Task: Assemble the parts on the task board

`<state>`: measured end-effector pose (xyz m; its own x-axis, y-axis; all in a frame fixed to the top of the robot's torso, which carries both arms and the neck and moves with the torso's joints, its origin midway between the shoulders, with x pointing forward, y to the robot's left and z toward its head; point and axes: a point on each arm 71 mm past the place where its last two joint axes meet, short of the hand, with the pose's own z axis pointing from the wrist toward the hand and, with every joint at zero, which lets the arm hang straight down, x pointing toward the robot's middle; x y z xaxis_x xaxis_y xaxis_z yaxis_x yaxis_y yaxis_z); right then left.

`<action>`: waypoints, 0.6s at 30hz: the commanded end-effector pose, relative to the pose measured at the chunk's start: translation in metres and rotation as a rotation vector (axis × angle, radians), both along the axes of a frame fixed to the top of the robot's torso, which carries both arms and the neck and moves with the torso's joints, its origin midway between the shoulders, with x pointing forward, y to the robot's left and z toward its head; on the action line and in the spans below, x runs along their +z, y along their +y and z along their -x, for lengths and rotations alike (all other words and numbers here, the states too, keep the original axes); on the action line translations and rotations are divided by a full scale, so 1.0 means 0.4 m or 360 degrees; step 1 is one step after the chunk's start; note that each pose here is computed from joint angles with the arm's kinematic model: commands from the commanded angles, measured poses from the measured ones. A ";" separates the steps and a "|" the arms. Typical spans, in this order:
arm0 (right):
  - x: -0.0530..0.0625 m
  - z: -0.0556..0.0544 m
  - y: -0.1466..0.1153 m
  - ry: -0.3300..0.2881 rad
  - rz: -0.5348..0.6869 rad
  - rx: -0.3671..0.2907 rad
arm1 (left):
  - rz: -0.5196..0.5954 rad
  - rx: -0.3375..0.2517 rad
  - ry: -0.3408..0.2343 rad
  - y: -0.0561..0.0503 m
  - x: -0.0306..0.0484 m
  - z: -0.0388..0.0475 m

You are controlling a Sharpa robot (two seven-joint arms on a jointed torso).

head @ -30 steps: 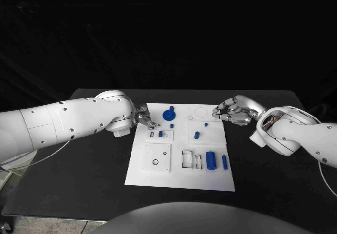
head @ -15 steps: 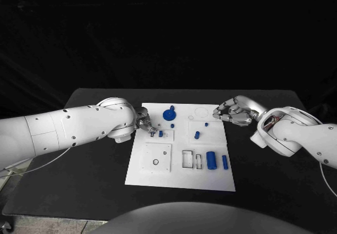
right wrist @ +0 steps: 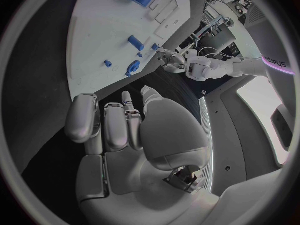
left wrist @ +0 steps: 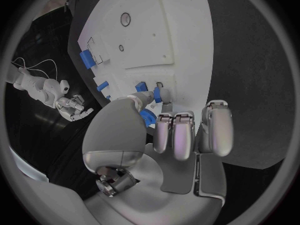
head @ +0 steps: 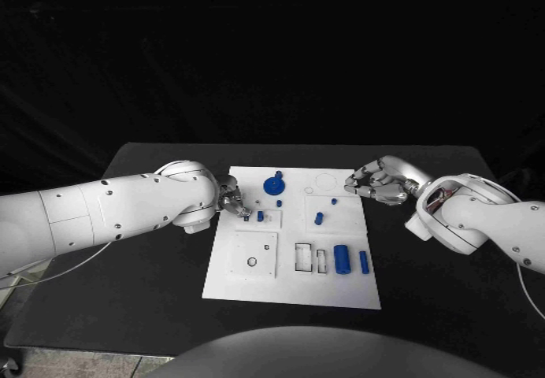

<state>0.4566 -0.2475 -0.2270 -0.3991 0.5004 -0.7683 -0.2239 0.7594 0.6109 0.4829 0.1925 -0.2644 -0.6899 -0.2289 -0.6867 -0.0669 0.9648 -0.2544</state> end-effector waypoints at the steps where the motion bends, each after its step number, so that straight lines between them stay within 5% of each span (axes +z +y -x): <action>1: -0.003 0.002 0.002 0.0017 -0.0002 0.0018 | -0.0036 -0.0028 0.0034 -0.001 -0.006 0.007; 18: -0.012 0.003 0.002 0.0060 0.0015 0.0025 | -0.0070 -0.0035 0.0083 0.004 -0.025 0.015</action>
